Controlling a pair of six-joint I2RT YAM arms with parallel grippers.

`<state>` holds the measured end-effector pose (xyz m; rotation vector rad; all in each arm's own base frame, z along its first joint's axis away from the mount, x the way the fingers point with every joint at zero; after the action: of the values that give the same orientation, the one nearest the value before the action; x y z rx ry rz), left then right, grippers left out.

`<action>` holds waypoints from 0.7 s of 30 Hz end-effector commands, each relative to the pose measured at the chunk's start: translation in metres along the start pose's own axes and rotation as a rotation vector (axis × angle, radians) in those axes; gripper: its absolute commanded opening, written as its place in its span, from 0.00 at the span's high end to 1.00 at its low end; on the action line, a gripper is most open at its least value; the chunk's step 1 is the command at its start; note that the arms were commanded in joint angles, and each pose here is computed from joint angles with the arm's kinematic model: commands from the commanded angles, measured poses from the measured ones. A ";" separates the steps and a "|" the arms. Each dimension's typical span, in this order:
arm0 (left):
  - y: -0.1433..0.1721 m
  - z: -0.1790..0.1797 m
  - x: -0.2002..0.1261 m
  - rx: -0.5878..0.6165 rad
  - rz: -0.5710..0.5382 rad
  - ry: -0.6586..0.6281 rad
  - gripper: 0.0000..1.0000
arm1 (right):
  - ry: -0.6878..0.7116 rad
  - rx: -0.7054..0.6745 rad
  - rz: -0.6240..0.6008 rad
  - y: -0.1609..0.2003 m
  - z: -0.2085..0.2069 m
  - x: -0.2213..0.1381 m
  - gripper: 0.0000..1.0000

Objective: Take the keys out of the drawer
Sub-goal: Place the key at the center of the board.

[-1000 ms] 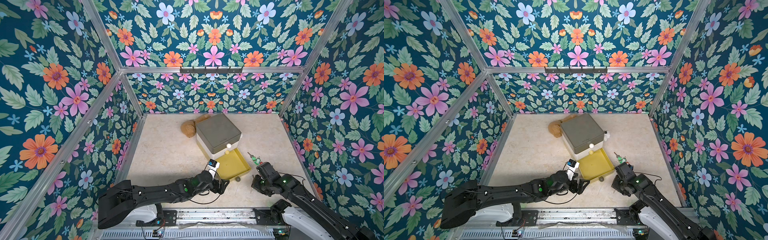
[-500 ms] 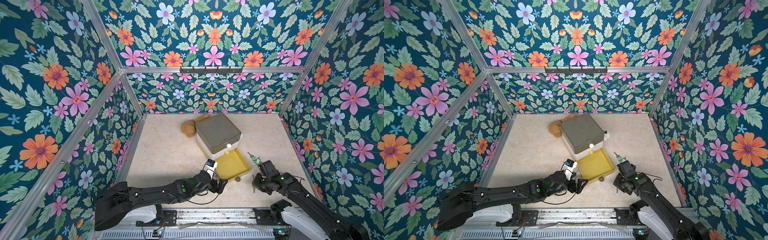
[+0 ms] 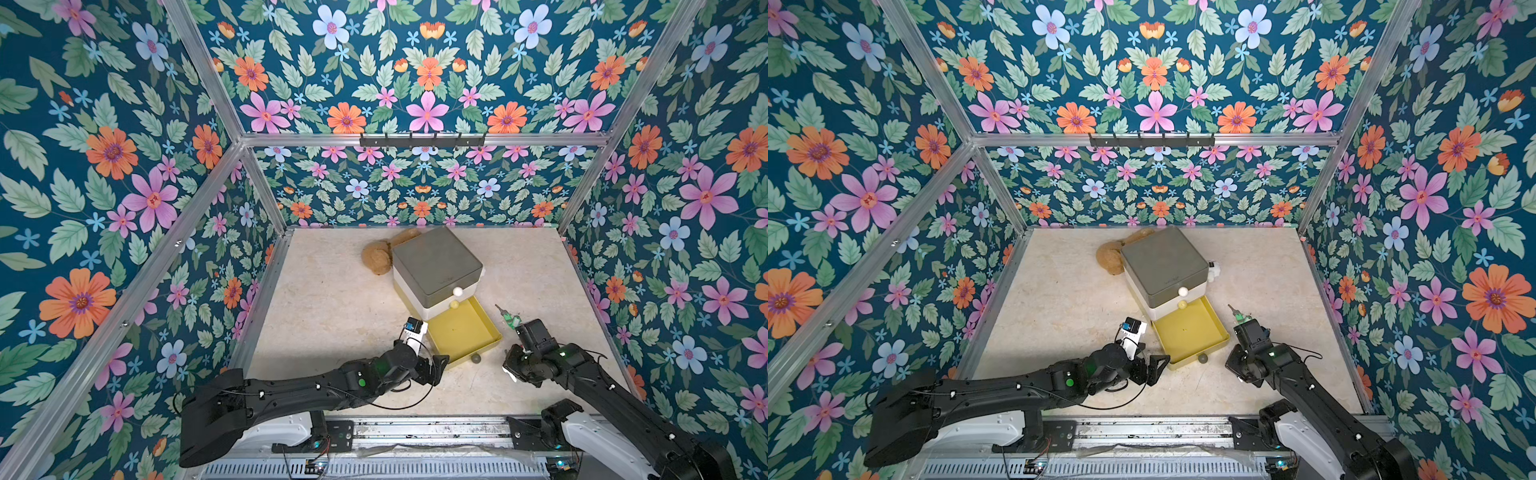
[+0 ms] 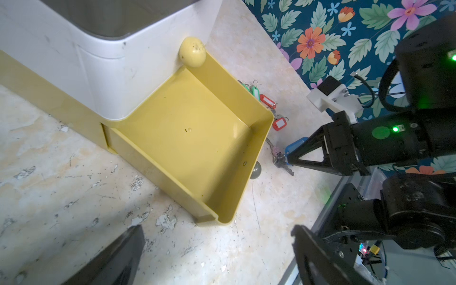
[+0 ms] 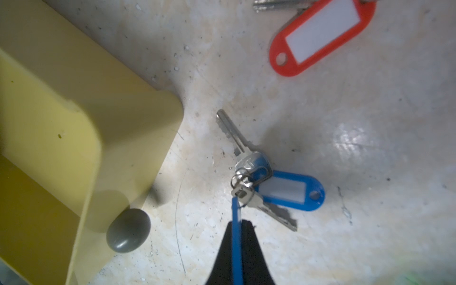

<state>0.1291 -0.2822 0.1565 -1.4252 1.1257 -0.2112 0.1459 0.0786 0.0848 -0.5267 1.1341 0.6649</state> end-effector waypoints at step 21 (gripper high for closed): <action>-0.005 0.008 -0.006 -0.012 -0.023 -0.059 0.01 | -0.034 -0.016 -0.008 -0.003 0.010 -0.003 0.58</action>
<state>0.1322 -0.2750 0.1587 -1.4389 1.0856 -0.1799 0.1511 0.0812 0.0887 -0.5234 1.1098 0.6673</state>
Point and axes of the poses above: each gripper's point midway between its finger pads, its own x axis out along the fingers, its own z axis along the line the jaws close on, y = z × x, the point moved 5 cm from there along -x, back along the fingers, and after that the axes turned 14 degrees about x, right-handed, at the moved point
